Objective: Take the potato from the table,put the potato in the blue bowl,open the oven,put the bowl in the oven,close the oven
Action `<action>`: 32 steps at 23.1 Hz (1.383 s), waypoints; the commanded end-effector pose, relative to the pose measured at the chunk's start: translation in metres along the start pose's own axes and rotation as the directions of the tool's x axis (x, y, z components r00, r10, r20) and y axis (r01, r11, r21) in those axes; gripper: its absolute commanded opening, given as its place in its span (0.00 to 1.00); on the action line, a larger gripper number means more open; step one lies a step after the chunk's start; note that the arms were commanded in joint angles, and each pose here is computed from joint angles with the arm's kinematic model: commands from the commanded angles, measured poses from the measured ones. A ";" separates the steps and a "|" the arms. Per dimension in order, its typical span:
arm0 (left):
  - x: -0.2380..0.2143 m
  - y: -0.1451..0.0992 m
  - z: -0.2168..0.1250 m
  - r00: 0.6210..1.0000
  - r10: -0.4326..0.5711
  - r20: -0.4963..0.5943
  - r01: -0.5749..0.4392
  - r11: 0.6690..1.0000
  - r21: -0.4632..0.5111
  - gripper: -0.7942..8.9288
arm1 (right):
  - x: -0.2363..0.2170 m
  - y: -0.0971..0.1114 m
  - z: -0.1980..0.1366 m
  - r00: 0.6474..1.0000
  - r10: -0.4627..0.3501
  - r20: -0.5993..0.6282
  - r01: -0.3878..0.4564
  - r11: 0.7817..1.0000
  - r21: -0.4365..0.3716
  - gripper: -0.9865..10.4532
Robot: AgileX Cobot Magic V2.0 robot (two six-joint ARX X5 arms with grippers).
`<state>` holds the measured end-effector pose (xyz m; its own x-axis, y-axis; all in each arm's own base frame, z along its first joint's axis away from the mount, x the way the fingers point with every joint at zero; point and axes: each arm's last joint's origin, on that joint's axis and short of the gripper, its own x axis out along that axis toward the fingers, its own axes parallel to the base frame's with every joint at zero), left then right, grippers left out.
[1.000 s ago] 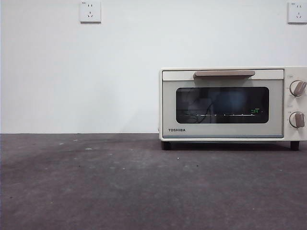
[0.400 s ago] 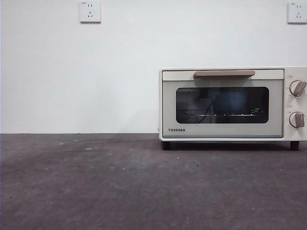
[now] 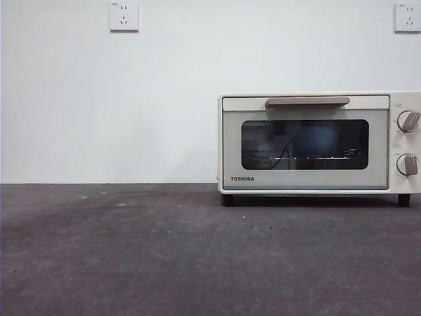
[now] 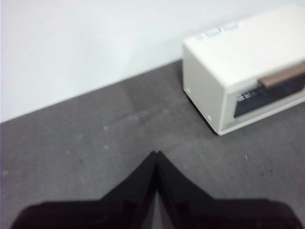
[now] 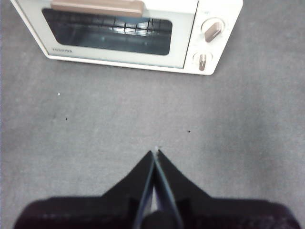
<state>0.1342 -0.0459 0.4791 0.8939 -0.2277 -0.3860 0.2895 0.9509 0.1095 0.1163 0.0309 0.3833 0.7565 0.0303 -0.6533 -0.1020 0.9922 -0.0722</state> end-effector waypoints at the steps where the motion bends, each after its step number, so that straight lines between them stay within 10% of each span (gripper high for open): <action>1: -0.015 0.007 -0.005 0.997 0.019 0.080 -0.016 0.999 -0.033 0.08 | 0.010 0.002 0.003 1.000 -0.003 -0.029 0.002 1.000 -0.010 0.09; 9: 0.020 0.013 -0.157 0.929 0.254 0.270 -0.236 0.967 -0.096 0.08 | 0.059 0.013 0.017 0.982 -0.019 -0.190 0.011 0.999 -0.045 0.09; 15: 0.063 0.005 -0.251 0.937 0.206 0.282 -0.189 0.978 -0.086 0.08 | 0.087 0.019 0.020 0.959 -0.032 -0.282 0.014 0.998 -0.065 0.09; 32: 0.084 0.001 -0.322 0.925 0.328 0.191 -0.276 0.927 -0.253 0.08 | 0.100 0.023 0.036 0.989 -0.015 -0.149 0.010 0.999 -0.035 0.09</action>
<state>0.0989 0.0032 0.1544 0.9877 0.0447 -0.1495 -0.0427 0.9990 0.0164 0.2117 0.0611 0.3452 0.6555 -0.0025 -0.7552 -0.1142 0.9882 -0.1023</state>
